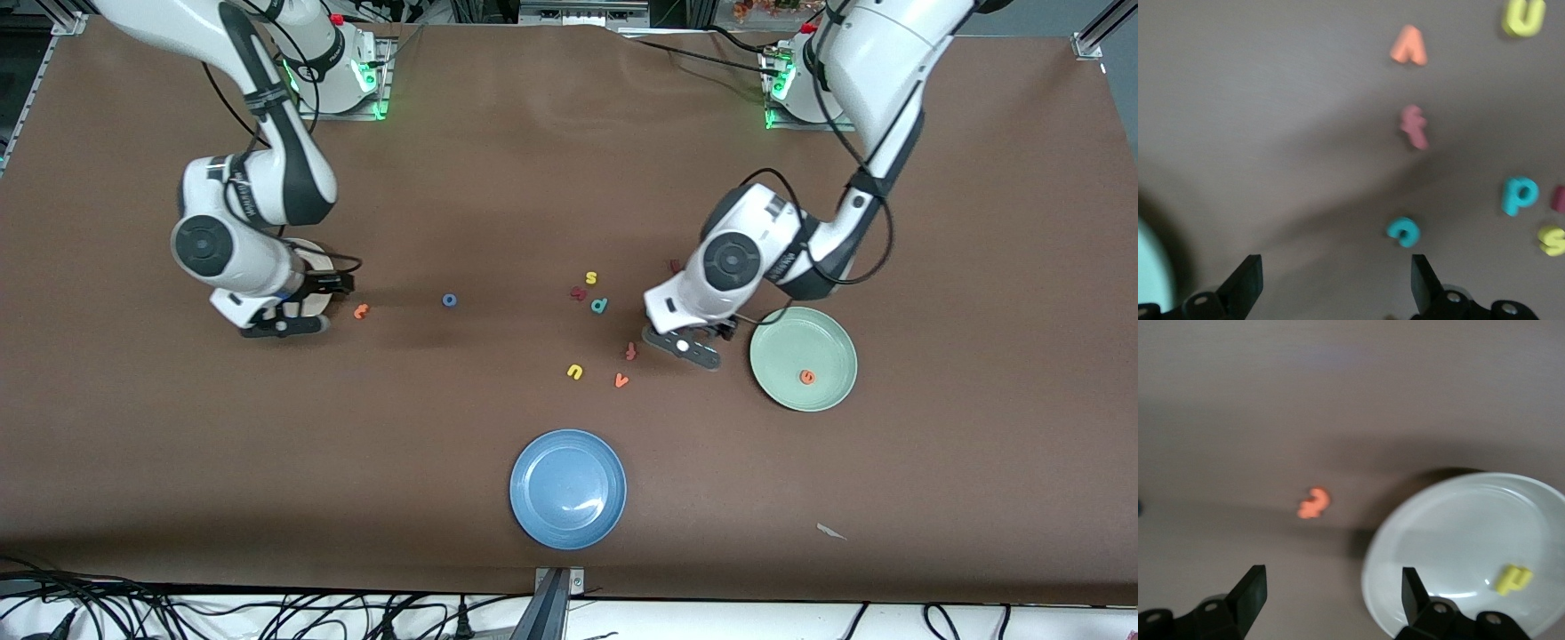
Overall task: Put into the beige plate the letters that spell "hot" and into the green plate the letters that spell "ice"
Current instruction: 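Grasp the orange letter with the right gripper while the left grasps cyan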
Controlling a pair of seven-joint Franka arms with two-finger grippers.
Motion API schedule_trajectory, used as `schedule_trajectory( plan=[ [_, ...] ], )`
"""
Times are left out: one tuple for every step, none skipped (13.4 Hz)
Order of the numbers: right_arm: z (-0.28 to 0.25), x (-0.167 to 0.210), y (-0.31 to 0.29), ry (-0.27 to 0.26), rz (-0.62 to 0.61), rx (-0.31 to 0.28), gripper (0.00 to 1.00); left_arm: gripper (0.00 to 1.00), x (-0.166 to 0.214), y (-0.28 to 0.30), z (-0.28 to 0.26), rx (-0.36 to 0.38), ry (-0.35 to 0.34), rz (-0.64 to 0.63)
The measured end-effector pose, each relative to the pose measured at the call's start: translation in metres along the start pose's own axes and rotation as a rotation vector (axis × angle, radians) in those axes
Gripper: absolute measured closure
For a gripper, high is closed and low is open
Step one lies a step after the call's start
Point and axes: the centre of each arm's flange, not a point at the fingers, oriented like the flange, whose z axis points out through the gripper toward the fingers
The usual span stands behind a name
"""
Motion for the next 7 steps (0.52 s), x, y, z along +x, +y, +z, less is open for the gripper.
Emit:
schedule_trajectory(
  plan=[
    [0.006,0.001,-0.008,0.004,-0.014,-0.001,0.11,0.07,-0.003,0.016,0.012,-0.007,-0.007,0.025],
    [0.017,0.003,-0.010,0.007,-0.018,-0.002,0.11,0.08,-0.005,0.028,0.024,-0.013,-0.007,0.043],
    [0.029,0.005,-0.010,0.010,-0.018,-0.003,0.12,0.14,-0.007,0.035,0.034,-0.016,-0.004,0.055],
    [0.040,0.007,-0.009,0.009,-0.024,-0.005,0.12,0.14,-0.009,0.038,0.042,-0.005,0.000,0.076],
    [0.050,0.008,-0.009,0.009,-0.037,-0.007,0.12,0.20,-0.010,0.037,0.048,0.021,0.004,0.102],
    [0.056,0.010,-0.009,0.014,-0.048,-0.008,0.12,0.20,-0.010,0.036,0.053,0.035,0.010,0.118],
    [0.060,0.011,-0.011,0.020,-0.058,-0.008,0.13,0.22,-0.009,0.036,0.055,0.036,0.018,0.123]
  ],
)
